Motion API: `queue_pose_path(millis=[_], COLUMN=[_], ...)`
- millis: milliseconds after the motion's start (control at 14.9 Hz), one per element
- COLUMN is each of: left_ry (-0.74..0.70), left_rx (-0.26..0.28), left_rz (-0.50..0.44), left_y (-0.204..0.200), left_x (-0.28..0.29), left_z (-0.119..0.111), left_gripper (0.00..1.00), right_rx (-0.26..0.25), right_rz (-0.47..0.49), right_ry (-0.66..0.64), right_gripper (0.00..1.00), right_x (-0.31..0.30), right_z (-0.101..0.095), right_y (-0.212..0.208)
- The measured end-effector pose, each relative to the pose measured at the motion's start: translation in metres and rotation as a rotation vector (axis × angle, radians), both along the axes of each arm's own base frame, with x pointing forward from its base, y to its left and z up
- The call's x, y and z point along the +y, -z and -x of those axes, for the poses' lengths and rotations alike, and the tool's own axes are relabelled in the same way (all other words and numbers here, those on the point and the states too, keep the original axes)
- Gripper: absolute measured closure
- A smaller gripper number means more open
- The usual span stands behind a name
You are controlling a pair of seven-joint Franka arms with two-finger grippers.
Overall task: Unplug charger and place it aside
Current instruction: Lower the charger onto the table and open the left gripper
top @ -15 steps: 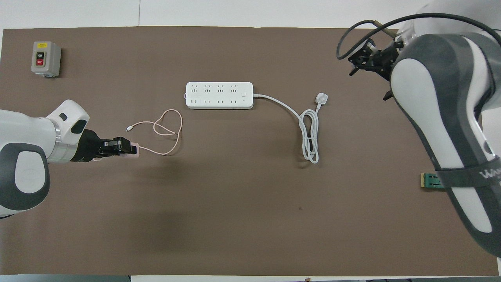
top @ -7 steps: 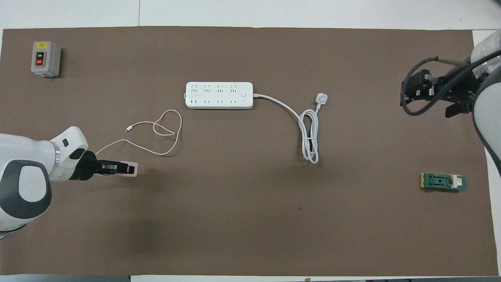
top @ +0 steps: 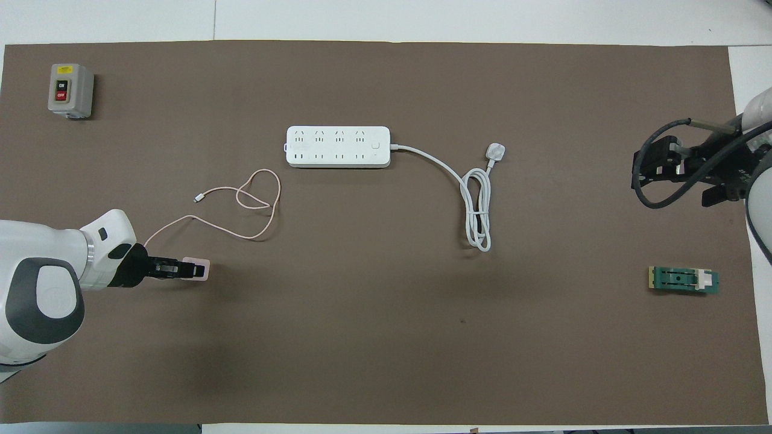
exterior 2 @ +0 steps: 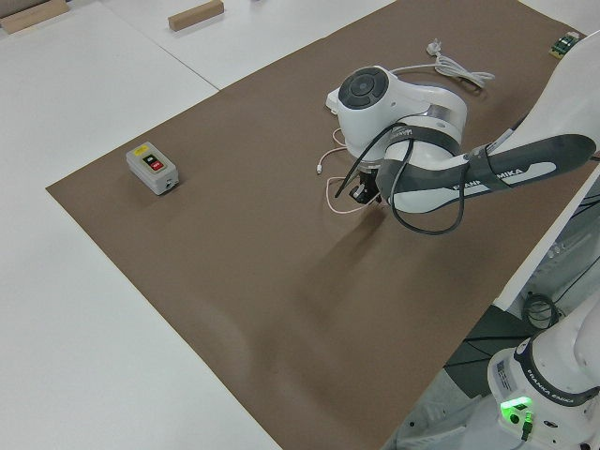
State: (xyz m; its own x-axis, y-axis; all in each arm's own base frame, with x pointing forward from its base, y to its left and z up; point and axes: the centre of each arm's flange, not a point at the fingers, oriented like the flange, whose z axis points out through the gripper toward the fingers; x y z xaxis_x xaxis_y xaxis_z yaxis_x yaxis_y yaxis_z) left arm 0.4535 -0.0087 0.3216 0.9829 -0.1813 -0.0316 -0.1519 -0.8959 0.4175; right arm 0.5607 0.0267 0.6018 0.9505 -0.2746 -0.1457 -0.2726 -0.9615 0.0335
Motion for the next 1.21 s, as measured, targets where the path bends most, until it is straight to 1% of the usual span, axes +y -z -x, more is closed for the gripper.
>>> queue_pose_path(millis=[134,201,269,336,470,537,604,672,739,873,1007,1209], left_ry=[-0.002,-0.002,-0.005,-0.01,-0.02,-0.027,-0.03,-0.028,-0.021,-0.023,-0.065,-0.158], left_rx=[-0.002,-0.004,-0.007,-0.01,-0.016,-0.017,-0.019,-0.021,-0.025,-0.015,-0.002,0.031], left_rz=[0.002,0.003,0.003,0.004,0.005,0.003,0.001,-0.004,-0.013,-0.065,-0.115,-0.132], left_y=[0.002,0.002,0.003,0.003,0.002,0.002,0.002,0.0,-0.003,-0.019,-0.048,-0.108], left_x=[0.007,0.011,0.016,0.021,0.031,0.036,0.04,0.042,0.043,0.046,0.047,0.042], left_z=[0.001,0.002,0.002,0.002,0.003,0.003,0.003,0.003,0.001,-0.008,-0.023,-0.046], left_gripper=[0.69,0.64,0.55,0.42,0.2,0.1,0.02,0.0,0.0,0.0,0.0,0.0], right_rx=[0.004,0.008,0.016,0.017,0.004,0.0,-0.002,-0.003,-0.003,-0.004,-0.008,-0.016], right_rz=[0.0,0.0,0.001,-0.001,-0.01,-0.011,-0.011,-0.011,-0.011,-0.012,-0.017,-0.027], right_ry=[-0.004,-0.001,0.002,-0.004,-0.053,-0.069,-0.072,-0.067,-0.062,-0.065,-0.105,-0.153], right_gripper=[0.0,0.0,0.0,0.0,0.0,0.0,0.0,0.0,0.0,0.0,0.0,0.0], right_x=[0.002,0.0,-0.003,-0.007,-0.014,-0.017,-0.022,-0.027,-0.033,-0.037,-0.035,-0.035], right_z=[0.001,0.001,0.002,0.003,0.003,0.003,0.004,0.004,0.004,0.004,0.005,0.013], right_y=[0.0,0.001,0.001,0.0,-0.003,-0.004,-0.005,-0.006,-0.006,-0.007,-0.009,-0.018])
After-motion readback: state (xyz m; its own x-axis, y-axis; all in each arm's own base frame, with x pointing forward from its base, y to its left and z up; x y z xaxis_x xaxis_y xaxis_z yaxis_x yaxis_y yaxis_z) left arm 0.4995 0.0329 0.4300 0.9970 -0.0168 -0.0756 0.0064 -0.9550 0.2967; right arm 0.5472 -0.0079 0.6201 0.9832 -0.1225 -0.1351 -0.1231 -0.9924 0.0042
